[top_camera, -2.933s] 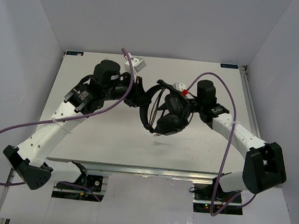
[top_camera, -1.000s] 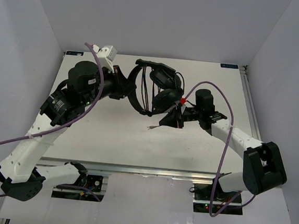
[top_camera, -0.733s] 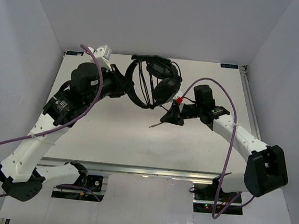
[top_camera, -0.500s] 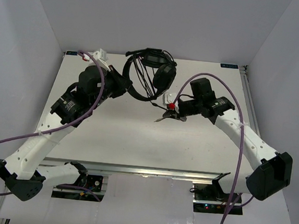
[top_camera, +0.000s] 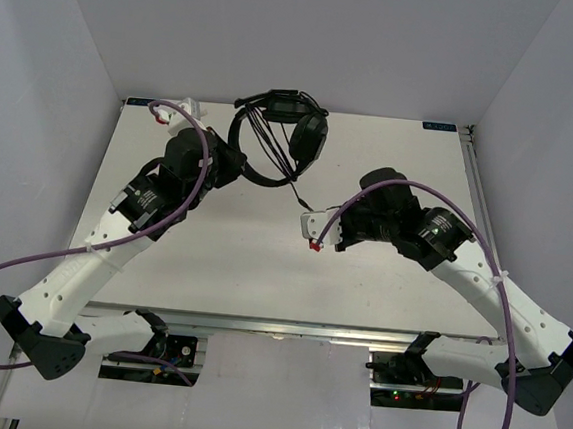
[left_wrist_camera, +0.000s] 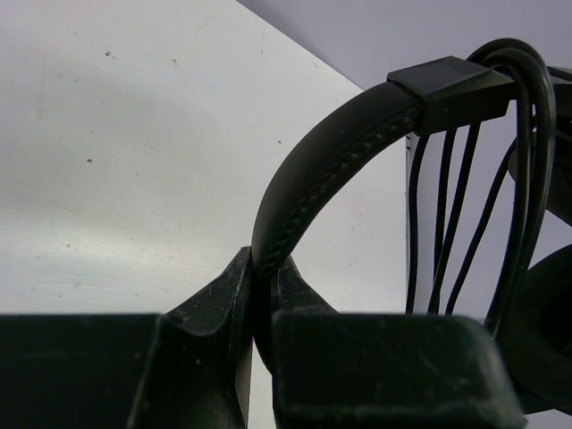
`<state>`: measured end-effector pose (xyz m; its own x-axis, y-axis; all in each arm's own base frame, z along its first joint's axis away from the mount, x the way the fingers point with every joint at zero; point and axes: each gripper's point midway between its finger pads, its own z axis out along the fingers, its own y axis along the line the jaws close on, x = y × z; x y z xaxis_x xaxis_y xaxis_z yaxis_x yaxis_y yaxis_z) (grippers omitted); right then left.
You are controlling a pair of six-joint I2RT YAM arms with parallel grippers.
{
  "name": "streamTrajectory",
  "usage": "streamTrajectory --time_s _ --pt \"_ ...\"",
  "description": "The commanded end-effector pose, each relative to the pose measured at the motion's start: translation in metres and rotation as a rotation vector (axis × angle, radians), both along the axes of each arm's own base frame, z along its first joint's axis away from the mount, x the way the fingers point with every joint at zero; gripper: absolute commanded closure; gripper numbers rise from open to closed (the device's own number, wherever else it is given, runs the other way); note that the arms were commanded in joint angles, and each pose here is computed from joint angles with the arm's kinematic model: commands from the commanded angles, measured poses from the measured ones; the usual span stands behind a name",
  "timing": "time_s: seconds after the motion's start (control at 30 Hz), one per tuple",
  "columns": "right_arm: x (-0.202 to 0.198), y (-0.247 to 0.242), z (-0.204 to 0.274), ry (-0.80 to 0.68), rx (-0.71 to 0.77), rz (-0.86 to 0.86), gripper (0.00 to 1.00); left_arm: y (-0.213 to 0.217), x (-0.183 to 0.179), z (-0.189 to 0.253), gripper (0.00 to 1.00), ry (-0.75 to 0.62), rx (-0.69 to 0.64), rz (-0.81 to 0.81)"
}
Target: Wrap the headphones
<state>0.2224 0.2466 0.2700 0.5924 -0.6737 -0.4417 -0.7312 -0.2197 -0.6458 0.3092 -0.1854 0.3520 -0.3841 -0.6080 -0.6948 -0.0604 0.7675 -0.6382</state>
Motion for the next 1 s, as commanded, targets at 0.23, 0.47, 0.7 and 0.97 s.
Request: streamTrajectory --time_s 0.23,0.47,0.7,0.97 --pt "0.009 -0.014 0.029 -0.188 -0.09 -0.068 0.92 0.015 -0.004 0.011 1.0 -0.042 0.027 0.035" --pt "0.006 -0.012 0.044 -0.244 -0.117 -0.045 0.92 0.022 -0.001 -0.021 1.0 0.018 0.111 0.055" --pt "0.001 -0.006 0.028 -0.34 -0.236 0.03 0.92 0.002 0.012 -0.071 1.0 0.145 0.2 -0.006" --pt "0.006 0.0 -0.021 -0.382 -0.385 0.081 0.92 -0.017 0.013 -0.145 1.0 0.32 0.306 -0.108"
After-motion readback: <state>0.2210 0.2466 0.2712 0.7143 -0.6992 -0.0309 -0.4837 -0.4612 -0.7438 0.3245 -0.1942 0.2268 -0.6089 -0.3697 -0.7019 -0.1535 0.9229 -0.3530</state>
